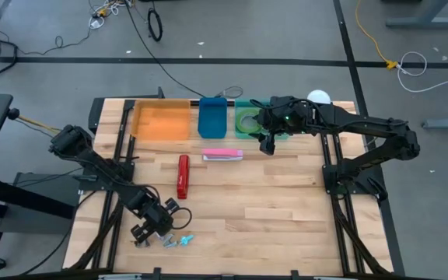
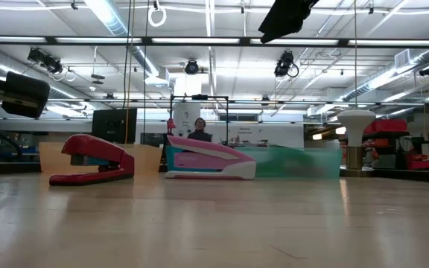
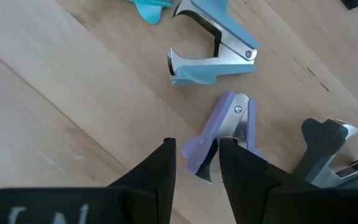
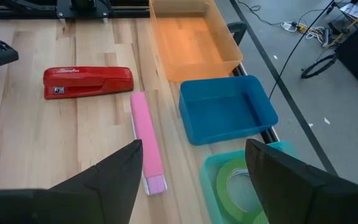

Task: Pick and place Stapler, Stapler remover, tape
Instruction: Put the purple staple remover into the blue bin

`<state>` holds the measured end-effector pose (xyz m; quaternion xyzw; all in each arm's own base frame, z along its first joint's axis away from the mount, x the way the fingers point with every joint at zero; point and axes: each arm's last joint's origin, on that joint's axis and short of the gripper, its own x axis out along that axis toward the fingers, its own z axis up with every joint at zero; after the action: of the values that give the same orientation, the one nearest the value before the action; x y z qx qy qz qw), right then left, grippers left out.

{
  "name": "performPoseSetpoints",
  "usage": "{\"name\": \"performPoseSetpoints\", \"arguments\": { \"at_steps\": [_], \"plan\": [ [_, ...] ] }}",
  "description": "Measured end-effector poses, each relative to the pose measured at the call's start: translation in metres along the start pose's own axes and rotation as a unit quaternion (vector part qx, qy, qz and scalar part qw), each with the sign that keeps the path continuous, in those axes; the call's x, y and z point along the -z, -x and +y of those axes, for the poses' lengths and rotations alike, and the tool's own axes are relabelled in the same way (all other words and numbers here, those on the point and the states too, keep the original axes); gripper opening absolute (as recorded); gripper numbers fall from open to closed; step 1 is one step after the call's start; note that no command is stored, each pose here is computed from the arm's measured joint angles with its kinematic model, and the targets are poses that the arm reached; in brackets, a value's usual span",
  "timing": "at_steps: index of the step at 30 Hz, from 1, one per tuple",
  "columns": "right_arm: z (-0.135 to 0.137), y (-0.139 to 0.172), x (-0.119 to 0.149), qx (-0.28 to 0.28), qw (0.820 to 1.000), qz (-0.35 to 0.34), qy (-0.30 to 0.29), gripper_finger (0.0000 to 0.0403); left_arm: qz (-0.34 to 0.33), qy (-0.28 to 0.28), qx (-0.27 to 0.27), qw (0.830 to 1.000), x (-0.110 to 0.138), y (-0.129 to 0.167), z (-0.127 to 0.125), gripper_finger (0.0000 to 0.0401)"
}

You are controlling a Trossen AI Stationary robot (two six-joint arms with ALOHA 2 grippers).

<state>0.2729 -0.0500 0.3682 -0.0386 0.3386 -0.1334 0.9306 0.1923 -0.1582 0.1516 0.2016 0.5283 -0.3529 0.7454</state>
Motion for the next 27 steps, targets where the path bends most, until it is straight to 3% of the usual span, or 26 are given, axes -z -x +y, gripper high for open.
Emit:
{"name": "performPoseSetpoints", "arguments": {
  "at_steps": [6,19,27],
  "plan": [
    [0.0000,0.0000,0.0000,0.000,1.000,0.000,0.000,0.0282,0.000,0.000,0.001,1.000,-0.0001,0.0001,-0.0001,0.0119],
    [0.0000,0.0000,0.0000,0.000,1.000,0.000,0.000,0.0282,-0.002,0.000,0.013,1.000,-0.0004,0.0002,-0.0007,0.0027],
    [0.0000,0.0000,0.0000,0.000,1.000,0.000,0.002,0.0282,-0.004,0.002,0.028,1.000,-0.0004,0.0002,-0.0015,0.0013]
  ]
}}
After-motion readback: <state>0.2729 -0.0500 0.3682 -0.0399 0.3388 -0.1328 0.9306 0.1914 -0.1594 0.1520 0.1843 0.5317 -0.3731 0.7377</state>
